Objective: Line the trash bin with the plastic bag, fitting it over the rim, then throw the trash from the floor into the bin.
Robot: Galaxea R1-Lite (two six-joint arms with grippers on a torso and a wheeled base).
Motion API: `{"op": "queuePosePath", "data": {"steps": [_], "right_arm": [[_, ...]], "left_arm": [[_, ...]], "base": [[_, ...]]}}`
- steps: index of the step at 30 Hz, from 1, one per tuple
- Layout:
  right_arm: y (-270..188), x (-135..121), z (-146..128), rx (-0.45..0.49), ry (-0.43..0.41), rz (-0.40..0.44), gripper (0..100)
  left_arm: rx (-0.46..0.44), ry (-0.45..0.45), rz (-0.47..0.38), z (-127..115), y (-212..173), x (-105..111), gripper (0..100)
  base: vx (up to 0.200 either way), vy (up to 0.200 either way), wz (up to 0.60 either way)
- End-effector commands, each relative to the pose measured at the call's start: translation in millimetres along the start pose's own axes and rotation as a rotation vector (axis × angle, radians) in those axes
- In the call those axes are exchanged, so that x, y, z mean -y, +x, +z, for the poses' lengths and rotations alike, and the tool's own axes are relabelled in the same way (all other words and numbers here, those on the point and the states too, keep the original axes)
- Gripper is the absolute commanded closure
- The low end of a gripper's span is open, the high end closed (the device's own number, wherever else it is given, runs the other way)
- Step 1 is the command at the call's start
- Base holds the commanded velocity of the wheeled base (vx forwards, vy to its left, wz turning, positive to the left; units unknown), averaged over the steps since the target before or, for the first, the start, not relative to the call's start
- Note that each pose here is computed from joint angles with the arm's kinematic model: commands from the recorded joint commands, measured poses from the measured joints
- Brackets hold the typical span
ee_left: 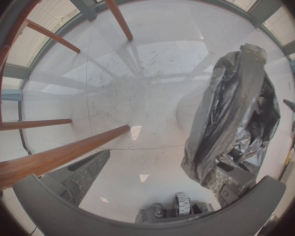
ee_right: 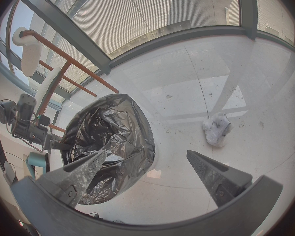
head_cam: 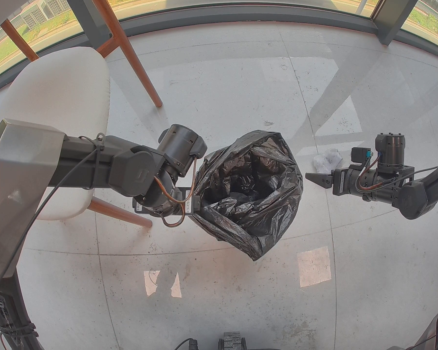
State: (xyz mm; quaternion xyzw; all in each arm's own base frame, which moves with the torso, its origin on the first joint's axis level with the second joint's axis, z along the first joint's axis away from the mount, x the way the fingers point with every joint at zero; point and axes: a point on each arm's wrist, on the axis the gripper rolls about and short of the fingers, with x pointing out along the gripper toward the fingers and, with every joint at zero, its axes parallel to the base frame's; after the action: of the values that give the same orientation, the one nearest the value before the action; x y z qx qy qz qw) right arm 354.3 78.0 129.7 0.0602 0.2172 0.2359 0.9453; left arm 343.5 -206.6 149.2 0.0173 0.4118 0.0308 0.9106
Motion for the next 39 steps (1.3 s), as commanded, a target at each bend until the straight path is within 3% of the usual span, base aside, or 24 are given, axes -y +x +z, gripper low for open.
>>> {"op": "queuePosePath", "data": {"steps": [1, 8, 14, 21, 26, 29, 32, 39], "right_arm": [[-3.5, -1.2, 0.2, 0.017, -0.005, 0.001, 0], [-4.8, -1.0, -6.1, 0.035, -0.01, 0.003, 0], [-4.6, -0.8, -7.3, 0.031, -0.008, 0.003, 0], [-4.2, -1.8, -7.5, 0.03, -0.01, 0.006, 0], [-5.5, -0.6, -6.9, 0.033, -0.007, 0.003, 0], [-5.2, -1.6, -7.0, 0.032, -0.008, 0.004, 0], [-4.7, -3.2, -7.2, 0.031, -0.01, 0.009, 0], [-5.9, -3.7, -6.0, 0.036, -0.011, 0.009, 0]], "left_arm": [[-0.023, 0.023, 0.026, -6.8, 9.8, -8.9, 0], [0.01, 0.028, 0.04, -7.5, 28.6, -22.9, 0], [0.036, 0.024, 0.026, -5.2, 26.4, -21.5, 0], [0.076, 0.044, -0.064, -4.4, -7.3, -7.2, 0], [0.102, 0.071, -0.175, -3.8, -38.8, 1.6, 0], [0.127, 0.099, -0.213, 0.0, -44.0, 7.1, 0], [0.166, 0.194, -0.23, 5.9, -49.2, 15.1, 0], [0.264, 0.208, -0.268, 22.2, -39.2, 38.3, 0]], "base": [[0.0, 0.0, 0.0], [0.0, 0.0, 0.0], [0.0, 0.0, 0.0], [0.0, 0.0, 0.0], [0.0, 0.0, 0.0], [0.0, 0.0, 0.0], [0.0, 0.0, 0.0], [0.0, 0.0, 0.0]]}}
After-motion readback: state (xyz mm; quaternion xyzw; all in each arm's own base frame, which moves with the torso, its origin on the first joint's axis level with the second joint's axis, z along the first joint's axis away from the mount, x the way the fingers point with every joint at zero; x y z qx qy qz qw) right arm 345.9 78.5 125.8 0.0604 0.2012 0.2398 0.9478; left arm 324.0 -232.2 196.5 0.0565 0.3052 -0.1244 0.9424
